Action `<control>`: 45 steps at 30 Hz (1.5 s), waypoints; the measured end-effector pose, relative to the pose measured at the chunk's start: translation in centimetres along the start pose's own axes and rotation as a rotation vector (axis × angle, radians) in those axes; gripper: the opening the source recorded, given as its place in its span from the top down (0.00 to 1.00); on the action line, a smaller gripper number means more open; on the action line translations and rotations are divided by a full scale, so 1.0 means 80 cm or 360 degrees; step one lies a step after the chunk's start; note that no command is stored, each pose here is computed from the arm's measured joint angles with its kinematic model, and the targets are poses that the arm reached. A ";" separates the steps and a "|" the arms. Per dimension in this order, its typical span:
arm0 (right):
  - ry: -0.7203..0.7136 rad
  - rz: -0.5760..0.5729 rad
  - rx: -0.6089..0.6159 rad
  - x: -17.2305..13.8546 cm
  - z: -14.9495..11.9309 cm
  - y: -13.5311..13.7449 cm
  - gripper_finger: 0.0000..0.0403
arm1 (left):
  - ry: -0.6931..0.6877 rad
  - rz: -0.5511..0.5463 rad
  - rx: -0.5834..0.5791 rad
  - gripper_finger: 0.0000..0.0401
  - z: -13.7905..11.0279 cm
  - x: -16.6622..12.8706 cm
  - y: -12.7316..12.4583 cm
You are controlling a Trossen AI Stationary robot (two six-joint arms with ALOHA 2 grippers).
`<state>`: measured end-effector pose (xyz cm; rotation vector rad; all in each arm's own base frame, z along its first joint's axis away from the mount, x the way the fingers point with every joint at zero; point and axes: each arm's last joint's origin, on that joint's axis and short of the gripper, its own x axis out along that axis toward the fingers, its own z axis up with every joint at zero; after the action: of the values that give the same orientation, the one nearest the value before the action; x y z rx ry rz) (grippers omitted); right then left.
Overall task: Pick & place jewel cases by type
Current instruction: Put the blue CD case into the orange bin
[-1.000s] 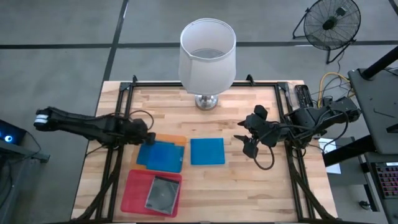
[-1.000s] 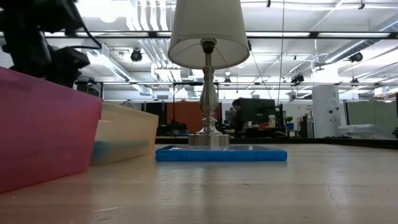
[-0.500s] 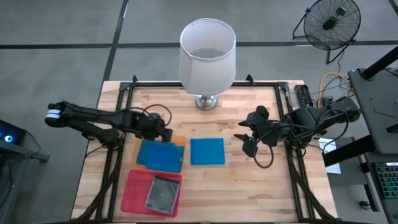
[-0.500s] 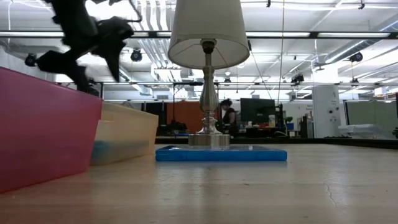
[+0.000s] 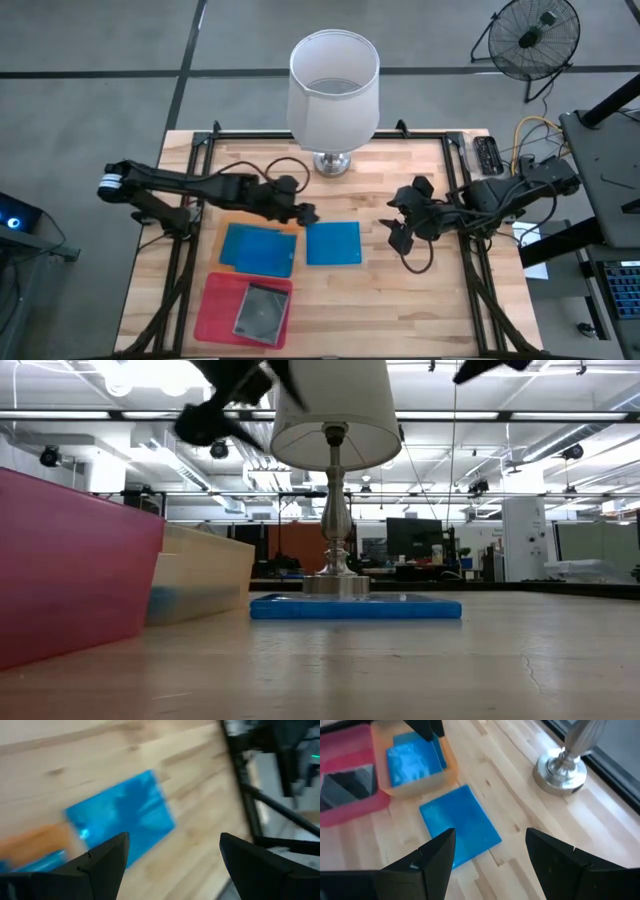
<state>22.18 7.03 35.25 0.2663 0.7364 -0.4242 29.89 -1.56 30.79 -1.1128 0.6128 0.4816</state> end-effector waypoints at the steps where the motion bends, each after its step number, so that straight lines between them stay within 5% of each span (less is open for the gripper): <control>1: 0.0016 -0.0008 0.0003 0.003 -0.004 -0.001 0.41 | 0.0009 -0.0050 0.0011 0.27 0.002 0.004 -0.009; 5: 0.0064 0.0008 0.0002 0.013 -0.020 -0.006 0.41 | 0.0056 -0.0154 0.0077 0.27 0.006 0.024 -0.039; 17: 0.0162 0.0081 0.0037 0.065 -0.055 -0.024 0.43 | 0.0103 -0.0101 0.0105 0.34 0.003 0.099 -0.082; 24: 0.0205 -0.0014 0.0207 0.078 -0.068 -0.048 0.44 | 0.0173 -0.0067 0.0092 0.49 -0.011 0.124 -0.086; 41: 0.0211 -0.0049 0.0214 0.084 -0.072 -0.055 0.44 | 0.0246 0.0052 0.0004 0.97 -0.031 0.127 -0.074; 45: 0.0167 -0.0015 0.0225 0.090 -0.073 -0.053 0.44 | 0.0256 0.0115 -0.0014 1.00 -0.032 0.127 -0.069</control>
<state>21.51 3.49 25.68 0.4206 0.8119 -0.4748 40.37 -5.45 26.90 -1.1477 0.7947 0.4599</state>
